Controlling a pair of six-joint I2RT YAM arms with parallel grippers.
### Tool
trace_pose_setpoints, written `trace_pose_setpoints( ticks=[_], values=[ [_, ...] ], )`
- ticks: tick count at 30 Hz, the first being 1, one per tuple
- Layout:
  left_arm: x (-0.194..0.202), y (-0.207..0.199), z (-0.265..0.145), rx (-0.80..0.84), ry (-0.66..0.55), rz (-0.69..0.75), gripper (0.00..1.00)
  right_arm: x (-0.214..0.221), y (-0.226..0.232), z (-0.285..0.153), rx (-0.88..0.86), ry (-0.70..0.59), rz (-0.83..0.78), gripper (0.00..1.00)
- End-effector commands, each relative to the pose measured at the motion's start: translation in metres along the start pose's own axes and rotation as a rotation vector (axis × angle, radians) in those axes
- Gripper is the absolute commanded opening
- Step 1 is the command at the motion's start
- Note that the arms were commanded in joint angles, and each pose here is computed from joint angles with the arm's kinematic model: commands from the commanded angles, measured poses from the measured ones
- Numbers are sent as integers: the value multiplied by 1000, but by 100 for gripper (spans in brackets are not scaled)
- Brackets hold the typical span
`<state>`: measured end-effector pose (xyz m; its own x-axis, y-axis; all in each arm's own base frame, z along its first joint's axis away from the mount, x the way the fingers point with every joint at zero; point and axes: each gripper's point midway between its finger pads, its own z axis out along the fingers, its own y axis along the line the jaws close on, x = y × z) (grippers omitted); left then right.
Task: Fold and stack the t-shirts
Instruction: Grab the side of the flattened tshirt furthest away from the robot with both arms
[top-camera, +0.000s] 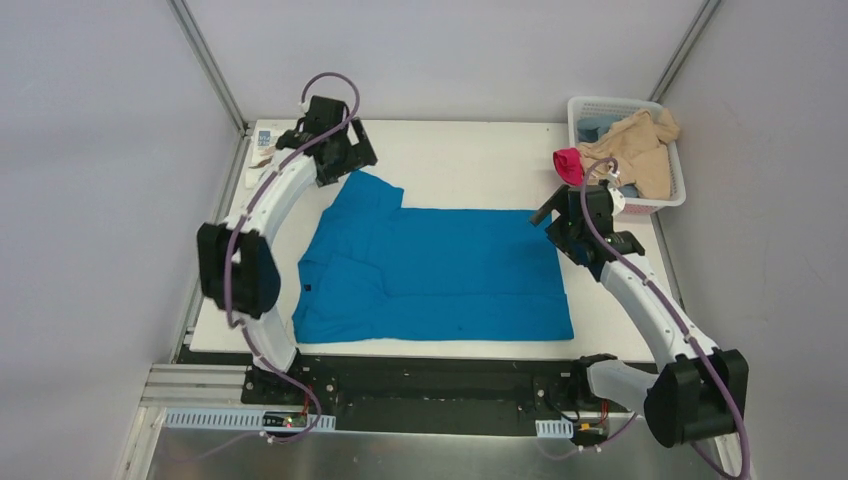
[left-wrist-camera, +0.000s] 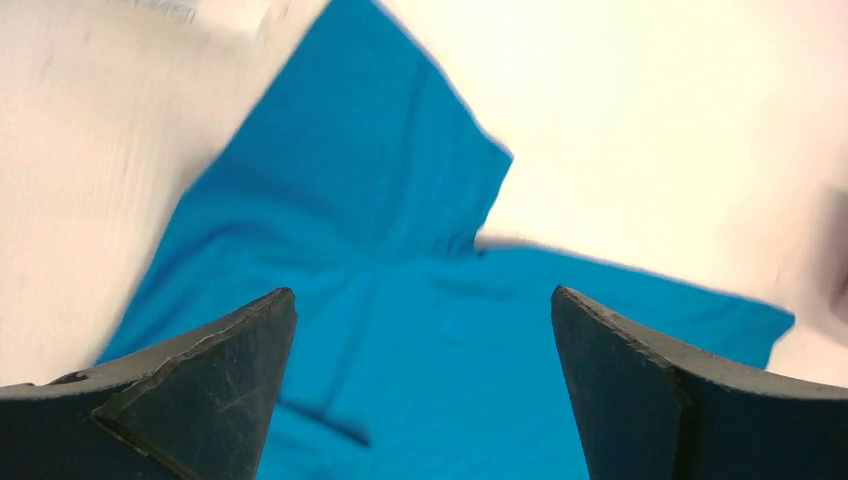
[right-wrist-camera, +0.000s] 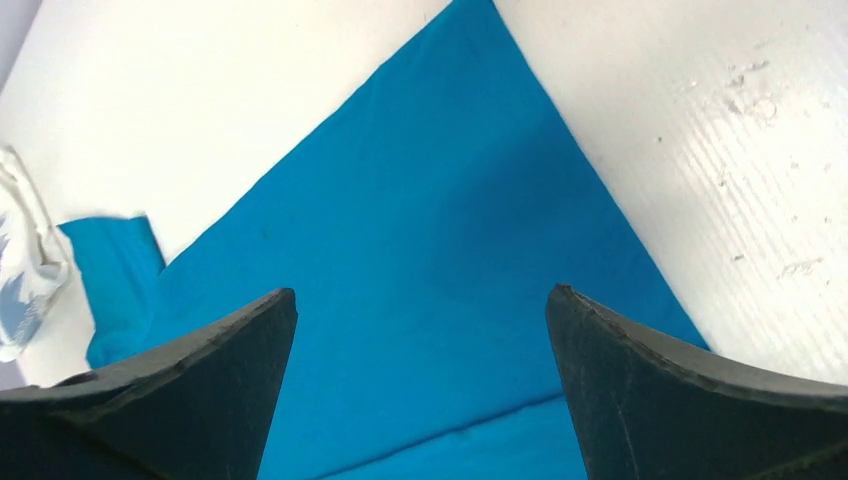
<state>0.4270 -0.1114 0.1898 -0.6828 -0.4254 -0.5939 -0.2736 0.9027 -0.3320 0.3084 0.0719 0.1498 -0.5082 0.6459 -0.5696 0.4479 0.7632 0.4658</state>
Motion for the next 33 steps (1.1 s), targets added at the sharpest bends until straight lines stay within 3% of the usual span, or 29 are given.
trace_pose_setpoints(
  ticks=[1, 10, 15, 23, 33],
  values=[
    [-38, -2, 50, -66, 1, 98, 99, -34, 14, 6, 8, -101, -45, 99],
    [-68, -1, 146, -152, -20, 204, 92, -30, 1, 28, 86, -80, -81, 99],
    [-47, 11, 178, -182, 37, 226, 78, -26, -1, 35, 101, -59, -92, 99],
    [-22, 28, 200, -229, 92, 211, 58, -22, -3, 38, 107, -41, -95, 99],
    [-12, 42, 206, -286, 104, 193, 49, -21, -6, 39, 122, -42, -97, 99]
  ],
)
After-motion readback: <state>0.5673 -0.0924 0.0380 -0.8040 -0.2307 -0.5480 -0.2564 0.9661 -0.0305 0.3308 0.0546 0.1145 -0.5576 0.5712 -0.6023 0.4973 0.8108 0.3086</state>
